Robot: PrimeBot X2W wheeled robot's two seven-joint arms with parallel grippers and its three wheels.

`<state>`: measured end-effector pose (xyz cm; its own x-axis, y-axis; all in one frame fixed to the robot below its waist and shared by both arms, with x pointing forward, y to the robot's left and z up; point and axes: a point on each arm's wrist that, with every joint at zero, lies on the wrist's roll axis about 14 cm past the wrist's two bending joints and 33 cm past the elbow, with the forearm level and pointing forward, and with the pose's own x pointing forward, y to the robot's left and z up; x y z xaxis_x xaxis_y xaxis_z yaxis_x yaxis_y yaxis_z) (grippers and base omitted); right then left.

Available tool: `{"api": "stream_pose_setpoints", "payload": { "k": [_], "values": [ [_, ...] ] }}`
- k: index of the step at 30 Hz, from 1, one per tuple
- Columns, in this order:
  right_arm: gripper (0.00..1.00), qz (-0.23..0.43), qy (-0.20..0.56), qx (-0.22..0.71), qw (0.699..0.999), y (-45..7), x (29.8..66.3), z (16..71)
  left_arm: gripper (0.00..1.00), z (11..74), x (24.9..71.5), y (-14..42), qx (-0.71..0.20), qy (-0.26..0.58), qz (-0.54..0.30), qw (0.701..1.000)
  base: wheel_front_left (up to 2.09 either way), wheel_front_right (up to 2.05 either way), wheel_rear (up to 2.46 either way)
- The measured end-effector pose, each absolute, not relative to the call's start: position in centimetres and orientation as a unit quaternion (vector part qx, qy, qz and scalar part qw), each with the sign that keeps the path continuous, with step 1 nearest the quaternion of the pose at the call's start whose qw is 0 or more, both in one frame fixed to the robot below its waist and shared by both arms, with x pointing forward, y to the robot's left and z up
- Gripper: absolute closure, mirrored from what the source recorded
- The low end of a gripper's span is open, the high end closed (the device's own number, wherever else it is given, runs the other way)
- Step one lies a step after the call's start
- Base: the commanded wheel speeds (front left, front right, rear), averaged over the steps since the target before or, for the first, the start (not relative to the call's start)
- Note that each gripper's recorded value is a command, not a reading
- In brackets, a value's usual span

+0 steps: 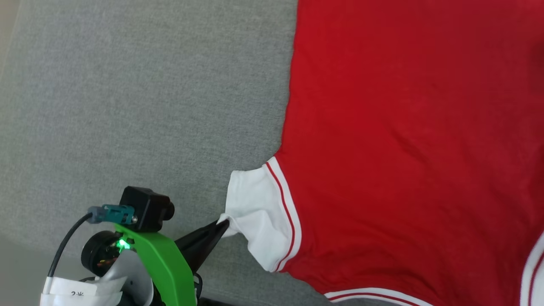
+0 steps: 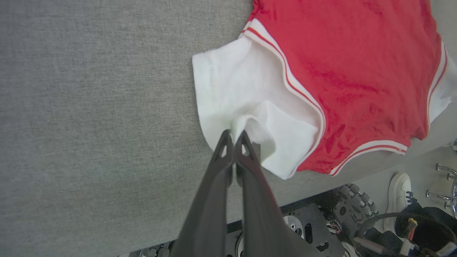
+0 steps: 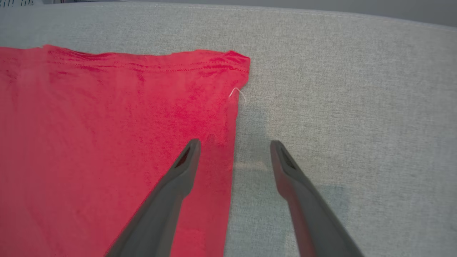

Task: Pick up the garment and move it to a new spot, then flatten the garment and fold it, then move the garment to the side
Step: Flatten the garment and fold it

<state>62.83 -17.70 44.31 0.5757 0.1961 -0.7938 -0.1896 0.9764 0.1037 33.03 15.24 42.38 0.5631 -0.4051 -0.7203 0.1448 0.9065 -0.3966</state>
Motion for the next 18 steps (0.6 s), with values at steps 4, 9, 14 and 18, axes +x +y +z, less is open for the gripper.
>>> {"api": "stream_pose_setpoints", "payload": {
  "k": [4, 9, 14, 18],
  "values": [
    [0.0, 0.107, 0.461, 0.009, 0.881, -17.0, 64.6, 41.8, 1.0, 41.6, 33.0, 15.6, -0.154, 0.45, -0.145, 0.868, 0.0, 0.0, 0.0],
    [0.0, 0.116, 0.481, 0.006, 0.869, -15.5, 65.6, 38.5, 1.0, 40.8, 33.2, 16.0, -0.163, 0.453, -0.131, 0.866, 0.0, 0.0, 0.0],
    [0.0, 0.127, 0.484, -0.008, 0.866, -14.3, 66.4, 37.1, 1.0, 39.9, 33.1, 16.6, -0.163, 0.464, -0.116, 0.863, 0.0, 0.0, 0.0],
    [0.06, 0.13, 0.492, -0.018, 0.861, -14.1, 66.4, 36.4, 1.0, 39.7, 33.1, 16.8, -0.164, 0.465, -0.112, 0.863, 0.0, 0.0, 0.0]
  ]
}}
